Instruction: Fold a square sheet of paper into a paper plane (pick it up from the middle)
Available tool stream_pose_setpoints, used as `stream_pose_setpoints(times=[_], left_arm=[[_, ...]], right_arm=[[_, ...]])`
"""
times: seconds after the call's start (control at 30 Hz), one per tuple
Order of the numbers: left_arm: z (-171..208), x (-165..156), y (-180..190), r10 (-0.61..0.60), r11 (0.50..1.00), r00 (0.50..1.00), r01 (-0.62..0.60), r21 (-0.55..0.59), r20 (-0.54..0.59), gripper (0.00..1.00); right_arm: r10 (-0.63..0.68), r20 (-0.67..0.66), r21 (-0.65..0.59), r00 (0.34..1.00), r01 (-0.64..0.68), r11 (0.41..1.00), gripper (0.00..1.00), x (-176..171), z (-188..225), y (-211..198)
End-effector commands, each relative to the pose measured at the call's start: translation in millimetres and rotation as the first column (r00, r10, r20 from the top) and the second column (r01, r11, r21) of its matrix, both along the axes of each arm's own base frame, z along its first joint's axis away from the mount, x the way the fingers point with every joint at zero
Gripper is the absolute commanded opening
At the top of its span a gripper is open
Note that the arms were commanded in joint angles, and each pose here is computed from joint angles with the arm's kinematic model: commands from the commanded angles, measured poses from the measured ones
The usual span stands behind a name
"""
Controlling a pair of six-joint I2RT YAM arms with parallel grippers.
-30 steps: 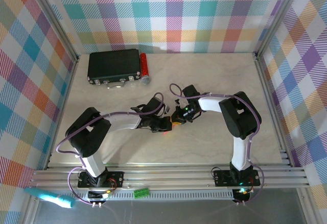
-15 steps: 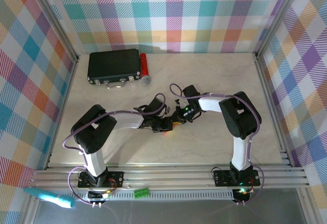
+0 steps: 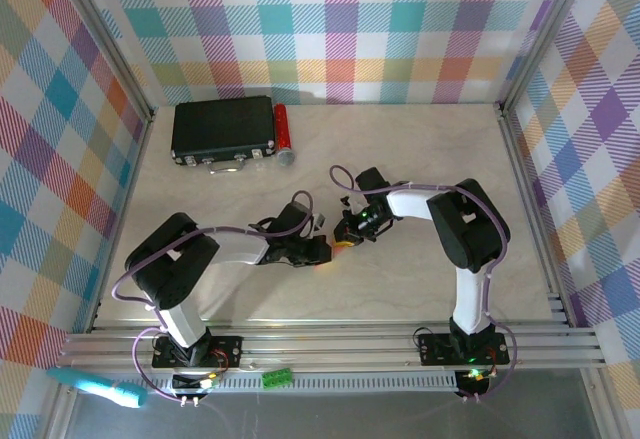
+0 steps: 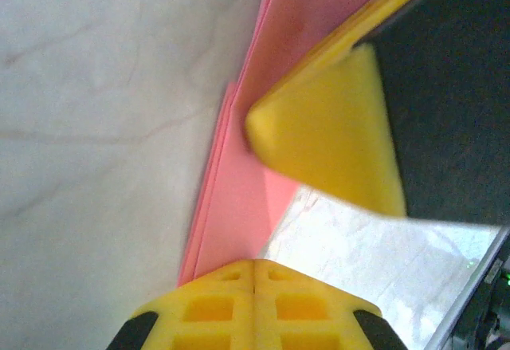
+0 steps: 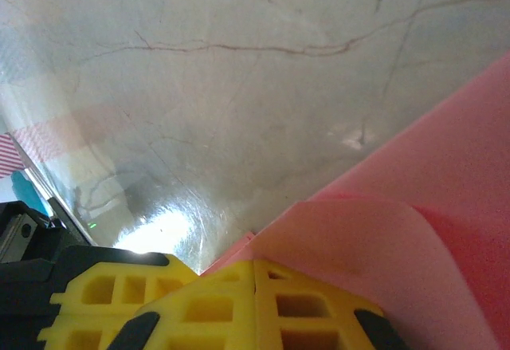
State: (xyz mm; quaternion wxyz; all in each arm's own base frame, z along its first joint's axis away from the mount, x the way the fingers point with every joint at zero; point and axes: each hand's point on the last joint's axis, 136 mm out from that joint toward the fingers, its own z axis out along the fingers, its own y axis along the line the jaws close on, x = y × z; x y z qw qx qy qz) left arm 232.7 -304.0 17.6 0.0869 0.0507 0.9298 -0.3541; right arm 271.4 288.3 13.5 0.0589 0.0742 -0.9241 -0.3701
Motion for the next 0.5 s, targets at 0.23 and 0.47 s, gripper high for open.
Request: stream_pose_setpoints(times=[0.23,0.47], left_arm=[[-21.0,-70.8,73.6,0.034,0.977,0.981,0.008,0.215,-0.190,0.00],[46.6,-19.2,39.4,0.068,0.996,0.998,-0.068,0.060,0.005,0.00]], right_arm=[[-0.025,-0.078,-0.208,0.997,0.008,0.978,0.06,-18.0,-47.5,-36.2],[-0.009,-0.064,-0.124,0.998,0.001,0.992,0.06,-22.0,-31.0,-18.1]])
